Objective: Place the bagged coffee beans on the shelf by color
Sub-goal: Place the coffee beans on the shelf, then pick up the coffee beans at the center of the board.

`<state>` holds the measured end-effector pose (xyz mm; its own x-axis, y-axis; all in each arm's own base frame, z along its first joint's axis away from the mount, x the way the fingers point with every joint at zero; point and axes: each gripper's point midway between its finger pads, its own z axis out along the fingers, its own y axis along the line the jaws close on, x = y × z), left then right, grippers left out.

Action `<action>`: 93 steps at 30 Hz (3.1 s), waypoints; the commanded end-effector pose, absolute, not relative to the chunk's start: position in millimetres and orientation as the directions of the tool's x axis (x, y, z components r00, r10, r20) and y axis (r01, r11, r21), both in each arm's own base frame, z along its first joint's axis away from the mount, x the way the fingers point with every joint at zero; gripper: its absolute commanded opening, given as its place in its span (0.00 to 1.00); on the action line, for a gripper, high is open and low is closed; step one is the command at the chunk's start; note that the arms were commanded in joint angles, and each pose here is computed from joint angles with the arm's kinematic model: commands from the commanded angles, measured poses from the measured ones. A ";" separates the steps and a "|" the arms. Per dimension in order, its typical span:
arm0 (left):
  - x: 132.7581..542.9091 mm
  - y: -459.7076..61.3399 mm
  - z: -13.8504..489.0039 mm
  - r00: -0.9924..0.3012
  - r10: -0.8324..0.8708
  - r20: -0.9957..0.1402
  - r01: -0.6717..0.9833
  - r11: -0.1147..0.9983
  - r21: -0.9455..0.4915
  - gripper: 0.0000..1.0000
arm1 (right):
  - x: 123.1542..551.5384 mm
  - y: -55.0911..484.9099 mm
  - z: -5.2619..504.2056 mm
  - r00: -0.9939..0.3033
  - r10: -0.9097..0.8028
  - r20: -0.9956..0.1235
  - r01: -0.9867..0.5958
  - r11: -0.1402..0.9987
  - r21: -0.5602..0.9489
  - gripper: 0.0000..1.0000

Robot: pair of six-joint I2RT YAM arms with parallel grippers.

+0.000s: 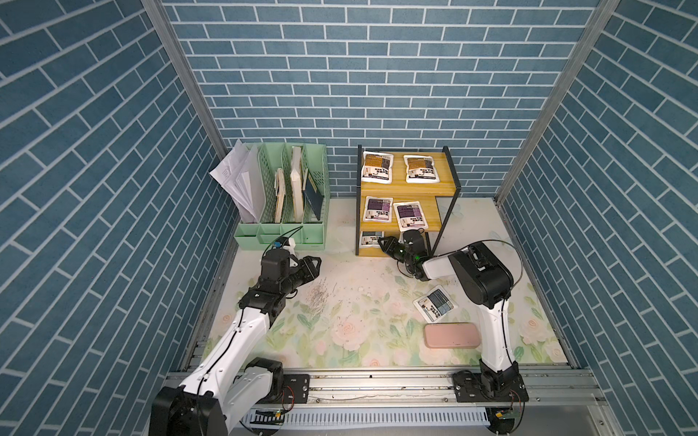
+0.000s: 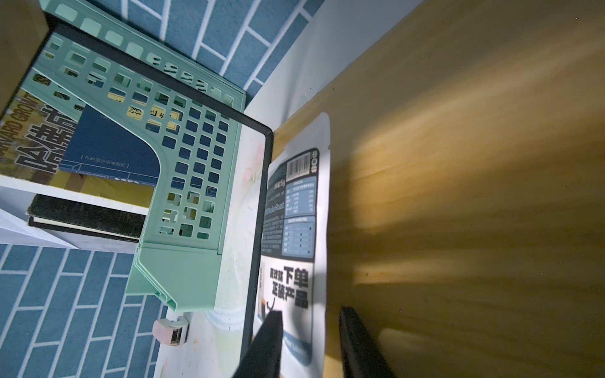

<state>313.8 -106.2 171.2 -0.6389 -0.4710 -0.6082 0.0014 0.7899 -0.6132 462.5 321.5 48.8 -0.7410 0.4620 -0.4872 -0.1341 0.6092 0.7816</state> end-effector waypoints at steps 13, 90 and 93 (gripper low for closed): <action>296.2 -160.0 200.4 -0.660 -0.363 -0.657 0.296 0.679 -0.672 0.51 | 430.8 295.0 42.5 -0.760 0.477 -0.440 -0.041 0.641 0.766 0.50; 209.5 -306.2 112.1 -0.536 0.084 -0.840 0.728 0.550 -0.410 0.57 | 244.7 129.0 23.9 -0.912 0.375 -0.166 0.191 0.748 0.635 0.60; 209.3 -314.6 98.9 -0.550 0.094 -0.830 0.730 0.536 -0.424 0.57 | 245.1 132.3 19.1 -0.930 0.332 -0.159 0.164 0.760 0.629 0.60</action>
<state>210.8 -307.4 104.0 -0.5641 0.0967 -0.8200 0.7118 0.5602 -0.4236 262.1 125.3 35.0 -0.8834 0.4205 -0.2071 0.2019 0.7400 0.6416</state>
